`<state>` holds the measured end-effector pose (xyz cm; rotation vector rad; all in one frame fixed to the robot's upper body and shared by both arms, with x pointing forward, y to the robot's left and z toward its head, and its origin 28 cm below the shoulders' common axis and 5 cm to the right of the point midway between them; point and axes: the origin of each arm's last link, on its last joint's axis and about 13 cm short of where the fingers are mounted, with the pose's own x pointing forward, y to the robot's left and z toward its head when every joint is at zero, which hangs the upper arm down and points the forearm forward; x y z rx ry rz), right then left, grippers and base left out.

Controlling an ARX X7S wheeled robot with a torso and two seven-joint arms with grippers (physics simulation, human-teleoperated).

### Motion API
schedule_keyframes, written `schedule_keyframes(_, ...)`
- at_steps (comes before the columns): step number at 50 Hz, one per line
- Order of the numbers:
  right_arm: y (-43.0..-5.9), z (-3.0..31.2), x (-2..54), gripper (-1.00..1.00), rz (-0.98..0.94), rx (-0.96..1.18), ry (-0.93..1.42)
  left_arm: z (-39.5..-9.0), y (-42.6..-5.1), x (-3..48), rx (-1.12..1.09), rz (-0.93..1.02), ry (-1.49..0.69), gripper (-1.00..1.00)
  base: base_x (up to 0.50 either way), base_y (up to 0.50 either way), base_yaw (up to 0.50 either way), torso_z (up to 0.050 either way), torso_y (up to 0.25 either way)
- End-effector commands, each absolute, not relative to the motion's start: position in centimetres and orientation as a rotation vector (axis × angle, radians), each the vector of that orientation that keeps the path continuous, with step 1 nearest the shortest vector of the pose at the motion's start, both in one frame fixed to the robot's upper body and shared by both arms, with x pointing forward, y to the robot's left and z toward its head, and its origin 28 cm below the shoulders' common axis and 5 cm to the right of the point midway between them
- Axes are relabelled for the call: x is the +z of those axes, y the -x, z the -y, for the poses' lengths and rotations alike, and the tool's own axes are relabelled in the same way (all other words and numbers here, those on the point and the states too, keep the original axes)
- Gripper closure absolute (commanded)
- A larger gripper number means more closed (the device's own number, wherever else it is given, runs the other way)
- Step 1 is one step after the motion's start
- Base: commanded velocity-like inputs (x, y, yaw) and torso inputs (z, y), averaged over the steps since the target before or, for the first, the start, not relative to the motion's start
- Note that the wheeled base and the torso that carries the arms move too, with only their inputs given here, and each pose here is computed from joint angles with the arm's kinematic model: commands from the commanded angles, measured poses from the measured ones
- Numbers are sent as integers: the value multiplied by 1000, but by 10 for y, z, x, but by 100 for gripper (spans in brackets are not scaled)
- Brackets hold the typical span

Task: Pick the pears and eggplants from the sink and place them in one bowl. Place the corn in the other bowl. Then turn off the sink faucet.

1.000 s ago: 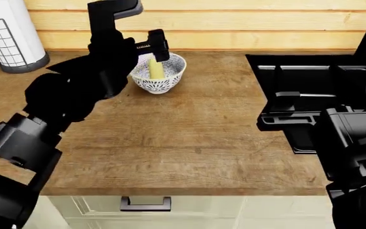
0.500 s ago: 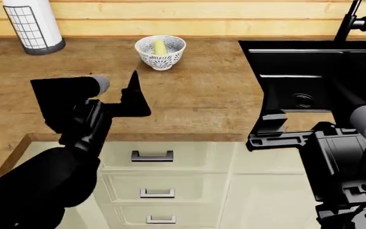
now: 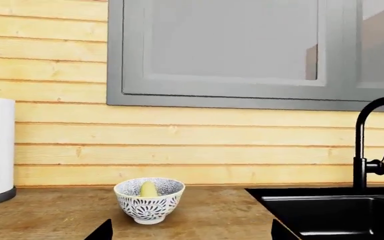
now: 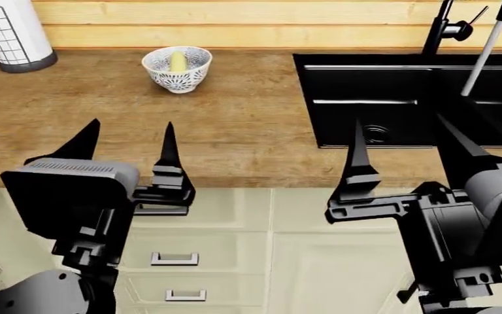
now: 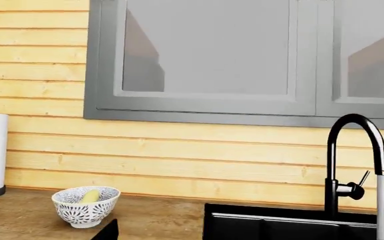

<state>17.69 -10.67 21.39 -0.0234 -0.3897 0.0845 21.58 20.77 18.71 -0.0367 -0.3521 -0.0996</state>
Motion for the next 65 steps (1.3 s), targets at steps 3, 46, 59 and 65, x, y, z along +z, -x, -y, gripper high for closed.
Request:
schedule_keyframes(3,-176,105,214,-100,408,100,19,-210,-210,189,-74,378,17,-100,0,-500,0,0,0)
schedule_keyframes(46,-174,105,215,-100,431,125,7,-211,-208,192,-59,395,11,-100,51,-500,0,0,0)
schedule_keyframes(59,-176,105,213,-100,424,118,10,-211,-205,194,-62,403,14,-100,176,-500,0,0,0)
schedule_keyframes(65,-176,105,213,-100,420,117,10,-211,-205,194,-63,403,15,-100,66,-500,0,0,0)
